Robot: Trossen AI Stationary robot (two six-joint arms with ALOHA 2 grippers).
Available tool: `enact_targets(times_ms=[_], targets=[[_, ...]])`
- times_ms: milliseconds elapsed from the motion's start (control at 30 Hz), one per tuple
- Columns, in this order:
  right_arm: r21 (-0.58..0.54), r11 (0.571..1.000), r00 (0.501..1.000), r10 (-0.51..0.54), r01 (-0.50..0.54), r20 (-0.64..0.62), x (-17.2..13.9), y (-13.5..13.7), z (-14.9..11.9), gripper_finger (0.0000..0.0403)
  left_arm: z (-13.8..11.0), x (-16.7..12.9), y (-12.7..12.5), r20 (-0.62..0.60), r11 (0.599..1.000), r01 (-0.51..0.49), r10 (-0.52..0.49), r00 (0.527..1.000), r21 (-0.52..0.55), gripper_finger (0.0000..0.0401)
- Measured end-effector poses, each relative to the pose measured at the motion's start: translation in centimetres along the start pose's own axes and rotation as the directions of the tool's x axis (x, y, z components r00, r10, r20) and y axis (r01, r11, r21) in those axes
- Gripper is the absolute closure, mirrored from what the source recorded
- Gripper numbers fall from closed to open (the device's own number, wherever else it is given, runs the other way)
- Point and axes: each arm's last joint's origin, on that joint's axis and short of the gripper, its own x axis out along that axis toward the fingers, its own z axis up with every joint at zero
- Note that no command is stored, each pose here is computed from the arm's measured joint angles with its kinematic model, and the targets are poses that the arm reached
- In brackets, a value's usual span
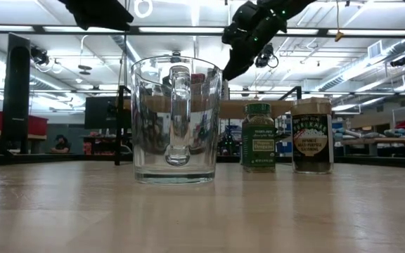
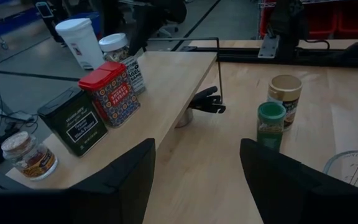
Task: Shelf spices
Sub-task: Put the green seasoning bottle on the shelf
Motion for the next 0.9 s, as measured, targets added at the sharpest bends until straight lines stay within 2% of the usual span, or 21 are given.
enact_targets(times_ms=[233, 467, 700, 800, 900], targets=[[-0.026, 0.998, 0.998, -0.059, 0.06, 0.033, -2.4, 0.5, 0.8, 0.0098, -0.3, 0.0, 0.0, -0.023, 1.0, -0.003, 0.003, 1.0, 0.016, 0.0161], [-0.027, 0.99, 0.987, -0.136, 0.139, 0.081, -7.2, 2.2, 1.9, 0.0097, -0.3, 0.0, 0.0, -0.023, 1.0, -0.003, 0.003, 1.0, 0.015, 0.0161], [0.05, 0.999, 0.996, 0.025, -0.021, -0.081, -10.7, 6.8, 0.8, 0.0097, -0.3, 0.0, 0.0, -0.028, 1.0, -0.004, 0.004, 1.0, 0.02, 0.0161], [0.095, 0.992, 0.985, 0.095, -0.082, -0.145, -10.7, 9.0, 0.7, 0.0097, -0.3, 0.0, 0.0, -0.029, 1.0, -0.004, 0.004, 1.0, 0.022, 0.0161], [0.091, 0.985, 0.976, 0.156, -0.143, -0.153, -9.9, 11.8, 1.0, 0.0097, -0.3, 0.0, 0.1, -0.029, 1.0, -0.004, 0.004, 1.0, 0.025, 0.0161]])
